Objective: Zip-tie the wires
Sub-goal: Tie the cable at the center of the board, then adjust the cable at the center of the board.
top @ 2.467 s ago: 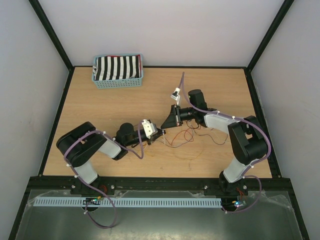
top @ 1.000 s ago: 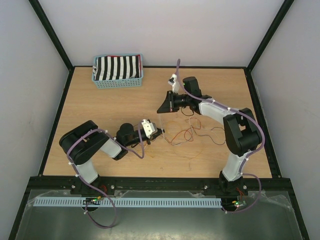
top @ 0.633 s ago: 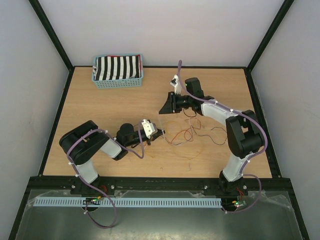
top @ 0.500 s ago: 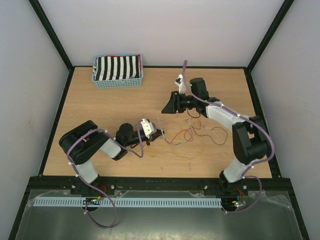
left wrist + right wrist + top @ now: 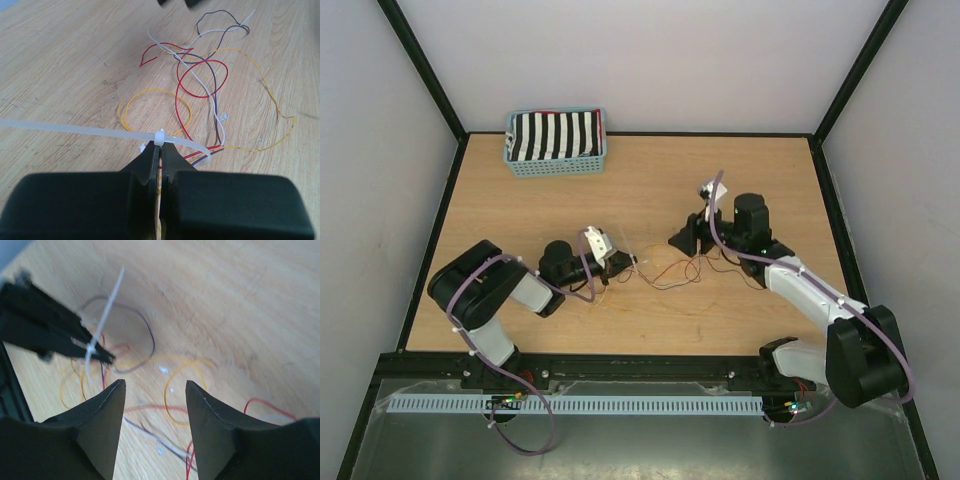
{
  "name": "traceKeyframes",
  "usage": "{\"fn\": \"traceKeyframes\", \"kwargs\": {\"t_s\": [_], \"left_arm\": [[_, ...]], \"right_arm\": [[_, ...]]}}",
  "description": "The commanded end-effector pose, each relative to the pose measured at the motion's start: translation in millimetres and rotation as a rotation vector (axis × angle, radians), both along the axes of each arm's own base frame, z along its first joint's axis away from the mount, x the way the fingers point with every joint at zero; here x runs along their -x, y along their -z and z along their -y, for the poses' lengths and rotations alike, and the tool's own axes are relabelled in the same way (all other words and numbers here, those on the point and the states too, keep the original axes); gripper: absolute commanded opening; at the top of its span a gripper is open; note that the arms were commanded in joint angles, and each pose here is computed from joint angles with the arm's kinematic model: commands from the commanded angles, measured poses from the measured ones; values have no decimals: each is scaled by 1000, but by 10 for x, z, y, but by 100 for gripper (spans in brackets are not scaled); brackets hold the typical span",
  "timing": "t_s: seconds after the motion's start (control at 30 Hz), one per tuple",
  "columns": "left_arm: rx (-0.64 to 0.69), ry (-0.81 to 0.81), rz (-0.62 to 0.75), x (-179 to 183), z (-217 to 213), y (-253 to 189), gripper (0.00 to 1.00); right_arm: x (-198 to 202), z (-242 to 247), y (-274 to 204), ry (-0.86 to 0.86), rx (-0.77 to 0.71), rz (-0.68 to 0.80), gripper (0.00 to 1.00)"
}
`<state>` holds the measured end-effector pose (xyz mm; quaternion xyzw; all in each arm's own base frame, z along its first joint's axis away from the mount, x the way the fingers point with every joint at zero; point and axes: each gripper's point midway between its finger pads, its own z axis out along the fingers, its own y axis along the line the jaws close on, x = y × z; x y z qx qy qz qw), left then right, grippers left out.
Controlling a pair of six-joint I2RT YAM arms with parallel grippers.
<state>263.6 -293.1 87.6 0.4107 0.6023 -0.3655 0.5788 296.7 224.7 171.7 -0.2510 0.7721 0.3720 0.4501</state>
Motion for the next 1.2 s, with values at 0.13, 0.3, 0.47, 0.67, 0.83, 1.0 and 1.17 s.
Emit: {"fn": "traceKeyframes", "kwargs": {"t_s": [0.13,0.3,0.47,0.67,0.83,1.0,1.17], "left_arm": [[80,60,-22,60,-88,-243,0],[118,55,-51,38,-135,-357,0],[169,43,-47,-3,-192,-592,0],[173,22,-71,-51,-232,-674,0],[71,22,-143,-91,-199,-705,0],[41,-4,-131,-56,-264,-781,0],[49,21,-148,-16,-240,-872,0]], "right_arm": [[333,-96,118,-202,-31,131,43],[423,-160,250,-227,-51,28,42],[404,-105,237,-183,-31,63,43],[367,-65,209,-146,-29,110,47],[408,-122,166,-176,-70,143,46],[458,-214,112,-219,-87,192,42],[490,-297,92,-250,-80,237,41]]}}
